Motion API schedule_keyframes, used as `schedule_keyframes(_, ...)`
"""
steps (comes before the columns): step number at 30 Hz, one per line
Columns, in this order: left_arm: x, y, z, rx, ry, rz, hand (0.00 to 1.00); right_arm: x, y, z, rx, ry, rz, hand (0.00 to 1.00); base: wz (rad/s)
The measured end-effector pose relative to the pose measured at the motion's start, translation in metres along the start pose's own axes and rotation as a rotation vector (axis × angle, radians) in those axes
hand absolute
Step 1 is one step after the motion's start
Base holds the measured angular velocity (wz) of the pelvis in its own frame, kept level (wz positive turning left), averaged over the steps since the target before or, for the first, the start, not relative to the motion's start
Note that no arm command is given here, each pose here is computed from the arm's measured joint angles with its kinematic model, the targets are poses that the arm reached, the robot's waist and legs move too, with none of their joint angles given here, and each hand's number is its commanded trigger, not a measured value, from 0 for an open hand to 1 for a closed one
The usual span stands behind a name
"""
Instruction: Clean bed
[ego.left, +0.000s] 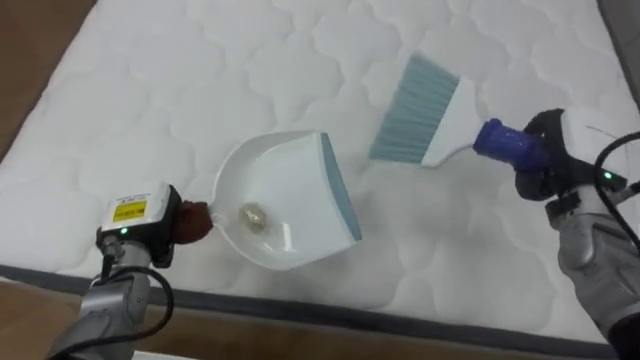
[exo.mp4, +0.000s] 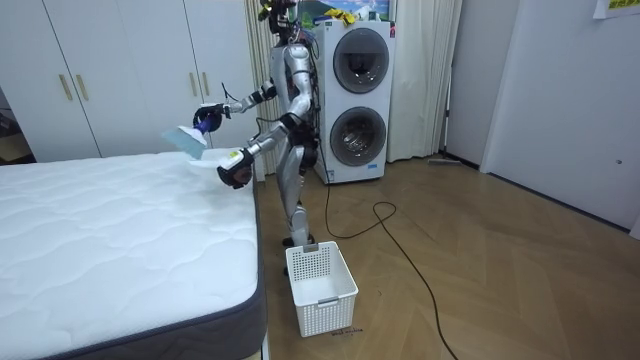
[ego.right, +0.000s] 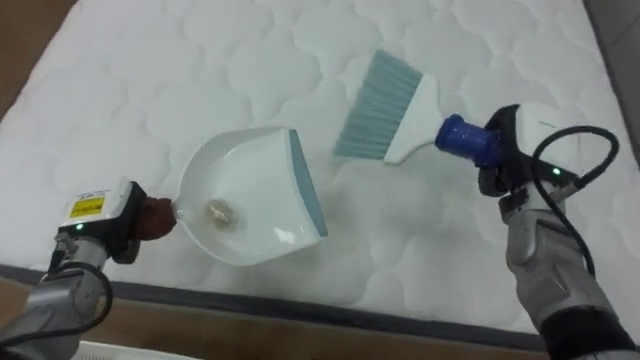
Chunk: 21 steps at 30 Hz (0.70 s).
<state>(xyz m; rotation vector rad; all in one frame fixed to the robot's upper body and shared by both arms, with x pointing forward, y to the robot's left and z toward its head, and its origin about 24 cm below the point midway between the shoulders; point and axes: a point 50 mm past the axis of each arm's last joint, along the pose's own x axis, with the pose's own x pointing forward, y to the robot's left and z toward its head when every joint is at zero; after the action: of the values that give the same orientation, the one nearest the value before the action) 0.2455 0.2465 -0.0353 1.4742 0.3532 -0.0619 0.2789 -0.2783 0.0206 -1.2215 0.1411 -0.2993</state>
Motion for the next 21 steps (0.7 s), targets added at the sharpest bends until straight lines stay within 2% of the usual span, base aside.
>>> schedule_keyframes(6, -0.006, -0.010, 0.000, -0.076, 0.043, -0.041, 1.00, -0.009, 0.005, -0.004, 0.088, 0.038, 0.015, 0.00, 0.13)
schedule_keyframes(9, -0.005, -0.006, 0.004, -0.114, 0.041, -0.047, 1.00, -0.014, 0.004, -0.016, 0.200, 0.131, -0.010, 0.00, 0.59)
schedule_keyframes(12, -0.006, -0.010, 0.011, -0.141, 0.039, -0.057, 1.00, -0.020, 0.007, -0.024, 0.272, 0.192, -0.023, 0.00, 0.53)
schedule_keyframes(17, -0.015, -0.027, 0.016, -0.207, 0.053, -0.135, 1.00, -0.026, 0.005, -0.020, 0.430, 0.265, -0.128, 0.00, 0.57)
schedule_keyframes(21, -0.020, -0.035, 0.017, -0.222, 0.070, -0.166, 1.00, -0.027, -0.004, -0.011, 0.507, 0.239, -0.176, 0.00, 0.33)
